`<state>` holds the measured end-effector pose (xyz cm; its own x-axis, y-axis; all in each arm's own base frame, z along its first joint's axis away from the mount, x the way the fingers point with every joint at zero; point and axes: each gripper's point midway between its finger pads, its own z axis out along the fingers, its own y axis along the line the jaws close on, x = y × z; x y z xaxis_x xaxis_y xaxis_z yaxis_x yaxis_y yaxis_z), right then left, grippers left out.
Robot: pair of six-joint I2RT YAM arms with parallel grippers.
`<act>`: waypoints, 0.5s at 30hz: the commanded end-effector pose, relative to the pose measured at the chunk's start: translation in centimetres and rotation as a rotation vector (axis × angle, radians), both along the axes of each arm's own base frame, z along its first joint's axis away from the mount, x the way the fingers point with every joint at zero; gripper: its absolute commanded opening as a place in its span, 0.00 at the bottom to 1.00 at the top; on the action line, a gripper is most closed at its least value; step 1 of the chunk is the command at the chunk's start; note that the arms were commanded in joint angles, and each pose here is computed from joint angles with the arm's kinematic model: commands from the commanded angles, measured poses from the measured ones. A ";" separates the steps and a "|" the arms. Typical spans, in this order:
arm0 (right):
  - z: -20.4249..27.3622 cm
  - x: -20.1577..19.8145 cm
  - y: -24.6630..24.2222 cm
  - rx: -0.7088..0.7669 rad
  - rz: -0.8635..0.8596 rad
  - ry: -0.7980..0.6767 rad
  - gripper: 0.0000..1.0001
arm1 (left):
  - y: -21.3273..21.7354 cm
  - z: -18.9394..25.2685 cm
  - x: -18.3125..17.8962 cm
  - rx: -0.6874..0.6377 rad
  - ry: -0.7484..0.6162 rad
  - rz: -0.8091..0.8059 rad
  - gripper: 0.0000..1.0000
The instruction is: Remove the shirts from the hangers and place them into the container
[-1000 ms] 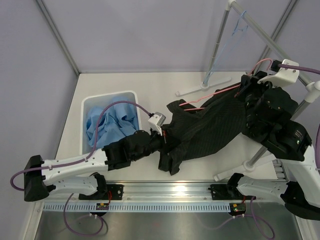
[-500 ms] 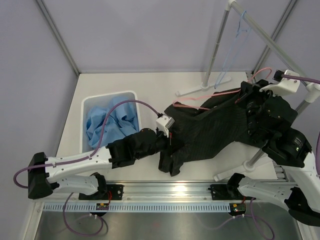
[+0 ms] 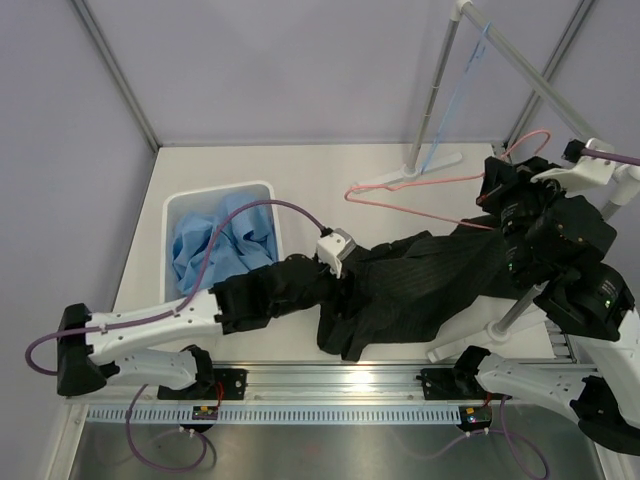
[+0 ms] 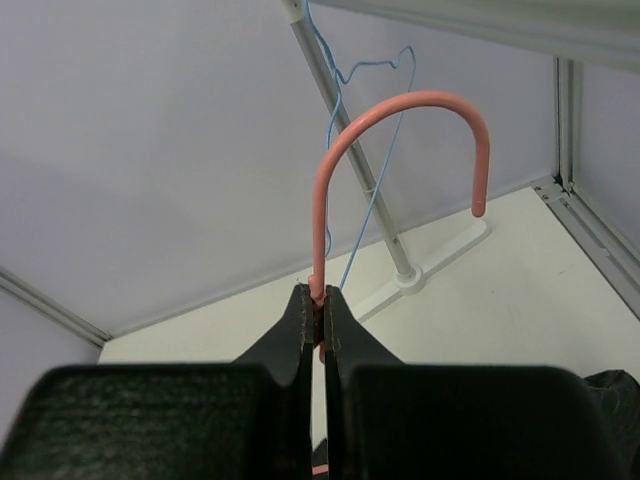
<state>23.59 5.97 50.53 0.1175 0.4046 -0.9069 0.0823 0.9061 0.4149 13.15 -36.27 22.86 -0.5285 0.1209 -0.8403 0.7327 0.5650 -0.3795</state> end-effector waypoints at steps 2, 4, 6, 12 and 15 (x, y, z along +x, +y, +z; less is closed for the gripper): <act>-2.1 0.5 1.4 -0.152 0.071 0.027 0.00 | 3.9 10.5 0.7 -0.091 -0.195 0.044 0.73; -2.8 0.4 1.5 -0.189 0.089 0.040 0.00 | 5.0 11.2 0.2 -0.059 -0.206 0.022 0.82; -3.0 0.4 2.0 -0.218 0.120 0.042 0.00 | 6.3 13.0 -0.1 -0.079 -0.246 0.015 0.81; -4.1 0.2 3.3 -0.270 0.207 0.063 0.00 | 8.7 15.0 -0.3 -0.130 -0.321 0.033 0.36; -4.5 0.2 4.4 -0.293 0.261 0.085 0.00 | 7.7 14.2 -0.1 -0.095 -0.316 0.014 0.50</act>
<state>23.97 9.38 46.00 -0.0159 0.1744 -0.9845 -0.0730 0.9818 0.1751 12.57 -27.61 38.89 -0.2540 -0.0577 -0.9655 0.8101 0.5327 -0.2449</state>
